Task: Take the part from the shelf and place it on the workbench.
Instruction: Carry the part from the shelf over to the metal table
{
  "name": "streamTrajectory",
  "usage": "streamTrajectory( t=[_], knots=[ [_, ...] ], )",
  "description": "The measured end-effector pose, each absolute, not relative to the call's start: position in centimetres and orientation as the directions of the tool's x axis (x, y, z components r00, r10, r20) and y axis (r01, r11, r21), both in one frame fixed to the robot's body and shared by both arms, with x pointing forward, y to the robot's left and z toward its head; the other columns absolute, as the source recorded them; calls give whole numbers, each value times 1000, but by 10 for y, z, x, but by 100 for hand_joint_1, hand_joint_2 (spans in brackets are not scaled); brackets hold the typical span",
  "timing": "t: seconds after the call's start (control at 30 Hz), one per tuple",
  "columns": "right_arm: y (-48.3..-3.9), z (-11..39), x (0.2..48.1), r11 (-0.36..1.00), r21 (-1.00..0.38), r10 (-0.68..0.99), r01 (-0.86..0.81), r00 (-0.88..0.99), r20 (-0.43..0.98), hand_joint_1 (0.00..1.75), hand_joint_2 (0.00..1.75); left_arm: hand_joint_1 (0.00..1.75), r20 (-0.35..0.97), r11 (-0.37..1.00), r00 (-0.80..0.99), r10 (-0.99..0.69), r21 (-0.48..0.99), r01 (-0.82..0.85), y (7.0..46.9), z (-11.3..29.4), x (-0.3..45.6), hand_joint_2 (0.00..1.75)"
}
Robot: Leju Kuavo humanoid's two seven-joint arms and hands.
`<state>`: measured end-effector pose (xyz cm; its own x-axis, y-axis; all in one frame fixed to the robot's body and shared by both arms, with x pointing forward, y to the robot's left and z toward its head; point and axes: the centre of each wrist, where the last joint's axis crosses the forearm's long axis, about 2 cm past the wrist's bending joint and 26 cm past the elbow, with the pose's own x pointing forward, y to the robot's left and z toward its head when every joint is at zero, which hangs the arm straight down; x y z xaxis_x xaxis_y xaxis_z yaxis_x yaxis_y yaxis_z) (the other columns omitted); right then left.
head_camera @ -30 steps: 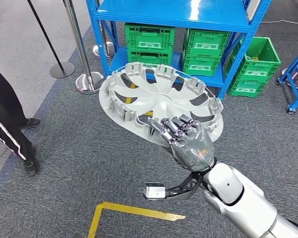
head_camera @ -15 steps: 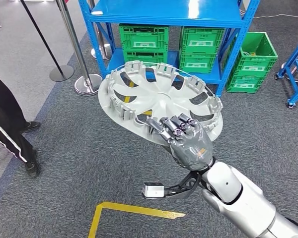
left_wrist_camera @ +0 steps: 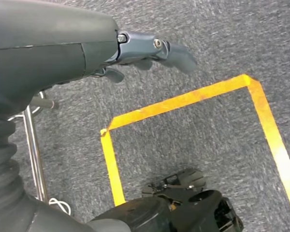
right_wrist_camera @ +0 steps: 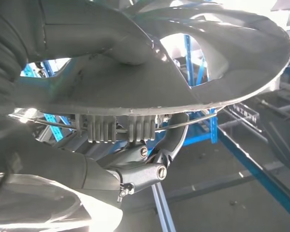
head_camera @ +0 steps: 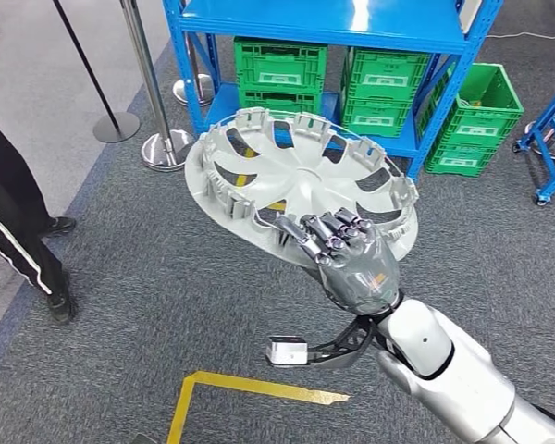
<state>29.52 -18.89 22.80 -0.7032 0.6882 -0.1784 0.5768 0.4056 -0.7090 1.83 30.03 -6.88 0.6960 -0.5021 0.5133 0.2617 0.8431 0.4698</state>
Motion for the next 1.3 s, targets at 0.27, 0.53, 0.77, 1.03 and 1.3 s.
streamTrajectory(
  t=[0.27, 0.53, 0.77, 1.03, 1.3],
  knots=[
    [-189, 228, 296, 411, -715, 686, 566, -708, -166, 175, 175, 0, 512, 843, 697, -502, 470, 261, 301, -68, 20, 175],
    [-189, 224, 293, 411, -722, 687, 556, -709, -155, 175, 175, 0, 518, 845, 694, -500, 469, 258, 300, -68, 23, 175],
    [-189, 223, 293, 414, -722, 690, 554, -708, -148, 175, 175, 0, 516, 842, 692, -504, 474, 260, 302, -67, 23, 175],
    [-189, 223, 293, 413, -723, 691, 554, -708, -147, 175, 175, 0, 517, 843, 691, -504, 470, 263, 301, -67, 22, 175],
    [-189, 225, 293, 417, -725, 690, 548, -711, -140, 175, 175, 0, 512, 837, 690, -513, 477, 268, 302, -67, 23, 175]
  ],
)
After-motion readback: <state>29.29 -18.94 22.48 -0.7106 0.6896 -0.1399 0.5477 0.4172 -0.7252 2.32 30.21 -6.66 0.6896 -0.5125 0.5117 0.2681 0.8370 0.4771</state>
